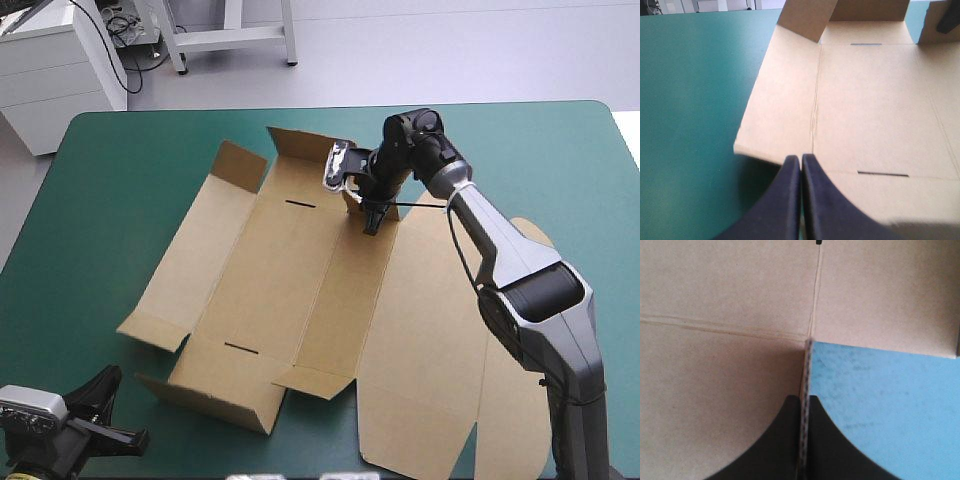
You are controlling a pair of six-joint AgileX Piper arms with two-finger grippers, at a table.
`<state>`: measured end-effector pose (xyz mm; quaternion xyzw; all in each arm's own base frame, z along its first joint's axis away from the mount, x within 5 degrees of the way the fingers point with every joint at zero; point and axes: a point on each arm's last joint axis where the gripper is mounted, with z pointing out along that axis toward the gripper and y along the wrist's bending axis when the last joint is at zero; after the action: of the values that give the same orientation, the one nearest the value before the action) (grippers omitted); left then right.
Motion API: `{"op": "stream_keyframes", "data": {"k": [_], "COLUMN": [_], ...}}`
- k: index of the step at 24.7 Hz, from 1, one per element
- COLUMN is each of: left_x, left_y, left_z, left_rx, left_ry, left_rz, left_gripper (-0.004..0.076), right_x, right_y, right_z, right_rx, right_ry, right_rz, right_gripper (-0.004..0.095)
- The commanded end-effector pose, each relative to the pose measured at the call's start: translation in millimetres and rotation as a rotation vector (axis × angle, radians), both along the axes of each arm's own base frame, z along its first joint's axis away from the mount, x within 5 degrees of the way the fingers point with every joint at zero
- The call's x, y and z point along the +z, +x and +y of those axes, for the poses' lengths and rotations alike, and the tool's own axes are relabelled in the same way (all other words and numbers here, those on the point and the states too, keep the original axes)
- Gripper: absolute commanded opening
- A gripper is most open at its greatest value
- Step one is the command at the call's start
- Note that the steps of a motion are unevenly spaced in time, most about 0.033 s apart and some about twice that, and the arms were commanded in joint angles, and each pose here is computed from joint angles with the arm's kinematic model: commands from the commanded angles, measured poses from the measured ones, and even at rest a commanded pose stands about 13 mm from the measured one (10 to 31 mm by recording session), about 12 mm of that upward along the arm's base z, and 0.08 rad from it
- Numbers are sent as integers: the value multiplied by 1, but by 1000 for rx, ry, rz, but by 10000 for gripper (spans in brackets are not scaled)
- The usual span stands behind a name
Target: Fold the box
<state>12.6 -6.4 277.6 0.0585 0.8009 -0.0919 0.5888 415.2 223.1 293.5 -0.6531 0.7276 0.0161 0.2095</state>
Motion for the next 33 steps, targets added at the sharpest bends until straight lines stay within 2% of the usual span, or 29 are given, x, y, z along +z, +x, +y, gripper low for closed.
{"op": "stream_keyframes", "data": {"k": [1,7,10,15,17,20,21,23,29,33], "left_x": [12,12,12,12,12,12,12,12,12,12], "left_y": [2,2,2,2,2,2,2,2,2,2], "left_z": [-1,-1,-1,-1,-1,-1,-1,-1,-1,-1], "left_rx": [-1,-3,-3,-3,-3,-3,-3,-3,-3,-3], "left_ry": [-21,-24,-24,-24,-24,-24,-24,-24,-24,-24], "left_rz": [-73,-72,-72,-72,-72,-72,-72,-72,-72,-72], "left_gripper": [-8,-8,-8,-8,-8,-8,-8,-8,-8,-8], "right_x": [35,16,11,10,10,10,10,10,14,37], "right_y": [-19,-27,-29,-22,-20,-20,-20,-20,-18,-20], "right_z": [13,40,45,42,39,38,38,39,40,40], "right_rx": [117,156,175,110,118,116,116,118,115,90], "right_ry": [21,10,-23,-57,-86,-97,-95,-81,-65,-34], "right_rz": [-88,-42,-51,-101,-114,-113,-112,-118,-150,-181], "right_gripper": [-21,-21,-21,-7,36,182,323,477,495,495]}}
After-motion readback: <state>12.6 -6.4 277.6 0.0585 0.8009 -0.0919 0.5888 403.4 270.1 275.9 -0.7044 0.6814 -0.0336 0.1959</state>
